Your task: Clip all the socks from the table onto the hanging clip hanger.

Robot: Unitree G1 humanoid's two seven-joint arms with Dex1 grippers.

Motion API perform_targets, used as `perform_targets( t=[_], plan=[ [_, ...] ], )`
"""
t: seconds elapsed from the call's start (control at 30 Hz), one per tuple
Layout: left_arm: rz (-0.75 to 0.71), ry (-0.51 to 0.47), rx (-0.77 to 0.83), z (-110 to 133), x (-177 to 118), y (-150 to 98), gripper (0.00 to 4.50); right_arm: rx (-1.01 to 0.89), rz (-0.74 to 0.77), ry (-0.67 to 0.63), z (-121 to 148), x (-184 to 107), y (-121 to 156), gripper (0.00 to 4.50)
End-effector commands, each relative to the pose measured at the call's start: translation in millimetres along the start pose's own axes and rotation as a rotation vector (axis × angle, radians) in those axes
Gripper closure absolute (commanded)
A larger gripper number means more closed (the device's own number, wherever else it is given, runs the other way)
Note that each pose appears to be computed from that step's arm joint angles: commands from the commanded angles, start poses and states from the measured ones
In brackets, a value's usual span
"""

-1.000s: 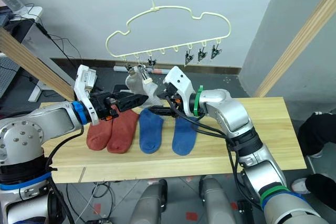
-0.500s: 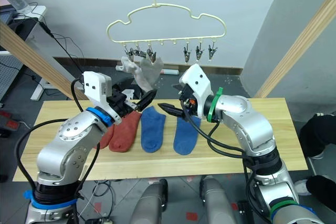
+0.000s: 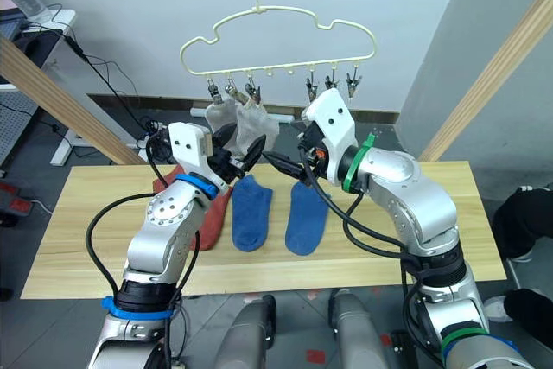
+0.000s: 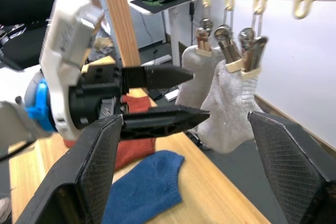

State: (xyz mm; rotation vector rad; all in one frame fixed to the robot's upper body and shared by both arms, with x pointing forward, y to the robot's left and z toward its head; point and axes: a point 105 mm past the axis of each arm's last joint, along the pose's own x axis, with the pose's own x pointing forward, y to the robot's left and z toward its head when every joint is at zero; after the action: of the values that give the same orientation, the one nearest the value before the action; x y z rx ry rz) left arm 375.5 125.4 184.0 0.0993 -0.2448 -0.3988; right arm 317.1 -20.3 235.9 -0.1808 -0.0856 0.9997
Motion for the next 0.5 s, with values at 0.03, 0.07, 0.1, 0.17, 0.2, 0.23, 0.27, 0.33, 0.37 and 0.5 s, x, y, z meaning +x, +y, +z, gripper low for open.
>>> perform_targets(
  t=[0.03, 0.07, 0.1, 0.17, 0.2, 0.23, 0.27, 0.33, 0.37, 0.5],
  plan=[
    [0.001, -0.069, 0.020, 13, 9, -2, 1.14, -0.044, 0.007, -0.076, 22, -3, 7, 0.49],
    [0.000, -0.072, 0.022, 13, 10, -3, 1.14, -0.044, 0.006, -0.076, 22, -3, 7, 0.49],
    [0.004, -0.075, 0.020, 13, 12, -3, 1.14, -0.046, 0.005, -0.076, 22, -3, 7, 0.49],
    [0.006, -0.073, 0.030, 12, 15, -3, 1.14, -0.051, 0.004, -0.078, 23, -3, 8, 0.49],
    [0.009, -0.071, 0.032, 11, 17, -3, 1.14, -0.049, 0.004, -0.085, 25, -2, 9, 0.49],
    [0.011, -0.071, 0.033, 11, 18, -3, 1.14, -0.047, 0.003, -0.089, 26, -2, 10, 0.49],
    [0.014, -0.071, 0.038, 11, 19, -2, 1.14, -0.049, 0.004, -0.091, 27, -1, 11, 0.49],
    [0.026, -0.072, 0.048, 12, 22, 1, 1.14, -0.047, 0.002, -0.094, 29, -1, 11, 0.49],
    [0.039, -0.071, 0.034, 12, 24, 3, 1.14, -0.048, 0.000, -0.094, 29, -1, 11, 0.49],
    [0.016, -0.083, 0.038, 15, 31, 1, 1.14, -0.041, -0.014, -0.096, 30, -1, 9, 0.49]
  ],
)
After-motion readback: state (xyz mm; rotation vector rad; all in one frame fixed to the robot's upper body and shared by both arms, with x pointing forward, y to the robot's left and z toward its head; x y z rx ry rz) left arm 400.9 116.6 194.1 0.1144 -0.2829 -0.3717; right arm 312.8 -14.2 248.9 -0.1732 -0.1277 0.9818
